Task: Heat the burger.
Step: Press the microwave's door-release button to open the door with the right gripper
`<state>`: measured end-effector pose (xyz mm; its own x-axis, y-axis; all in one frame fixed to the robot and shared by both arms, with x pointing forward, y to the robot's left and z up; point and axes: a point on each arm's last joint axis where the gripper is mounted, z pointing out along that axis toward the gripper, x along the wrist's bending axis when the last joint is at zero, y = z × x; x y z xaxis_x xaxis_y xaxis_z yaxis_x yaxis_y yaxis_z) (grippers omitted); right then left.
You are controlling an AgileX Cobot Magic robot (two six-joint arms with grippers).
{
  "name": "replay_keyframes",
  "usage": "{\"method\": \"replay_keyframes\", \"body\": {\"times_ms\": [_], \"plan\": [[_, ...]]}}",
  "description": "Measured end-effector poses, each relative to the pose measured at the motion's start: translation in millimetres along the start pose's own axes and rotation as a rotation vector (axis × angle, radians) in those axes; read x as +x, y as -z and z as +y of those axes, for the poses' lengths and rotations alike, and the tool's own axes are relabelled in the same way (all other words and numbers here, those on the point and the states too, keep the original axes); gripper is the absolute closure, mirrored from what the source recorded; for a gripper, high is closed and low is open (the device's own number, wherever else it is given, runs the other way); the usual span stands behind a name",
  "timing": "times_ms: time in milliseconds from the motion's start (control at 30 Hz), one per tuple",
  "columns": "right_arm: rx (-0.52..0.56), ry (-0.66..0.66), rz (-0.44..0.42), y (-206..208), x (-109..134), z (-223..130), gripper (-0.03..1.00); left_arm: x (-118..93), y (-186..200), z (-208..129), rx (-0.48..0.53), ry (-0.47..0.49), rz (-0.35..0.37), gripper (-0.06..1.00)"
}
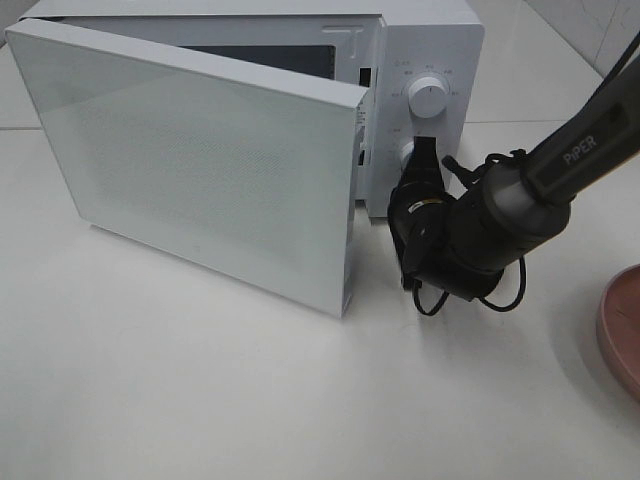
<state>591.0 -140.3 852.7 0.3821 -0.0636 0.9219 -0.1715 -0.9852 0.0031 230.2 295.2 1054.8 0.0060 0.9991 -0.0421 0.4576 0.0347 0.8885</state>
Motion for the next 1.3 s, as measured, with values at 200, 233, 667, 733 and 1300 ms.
{"method": "replay_keyframes", "body": {"times_ms": [200,233,667,733,1300], "plan": [[0.000,0.005,0.000,0,0,0,0.96,0,0,0,0.000,0.000,0.000,-0.03],[0.000,0.005,0.000,0,0,0,0.96,0,0,0,0.000,0.000,0.000,-0.03],[0.034,0.031,-0.004,4,4,1,0.96,0,0,0,0.000,0.000,0.000,-0.03],[0.039,0.034,-0.006,4,5,2,0.96,0,0,0,0.000,0.000,0.000,-0.03],[0.097,0.165,-0.051,20,16,11,0.96,0,0,0,0.000,0.000,0.000,-0.03]]}}
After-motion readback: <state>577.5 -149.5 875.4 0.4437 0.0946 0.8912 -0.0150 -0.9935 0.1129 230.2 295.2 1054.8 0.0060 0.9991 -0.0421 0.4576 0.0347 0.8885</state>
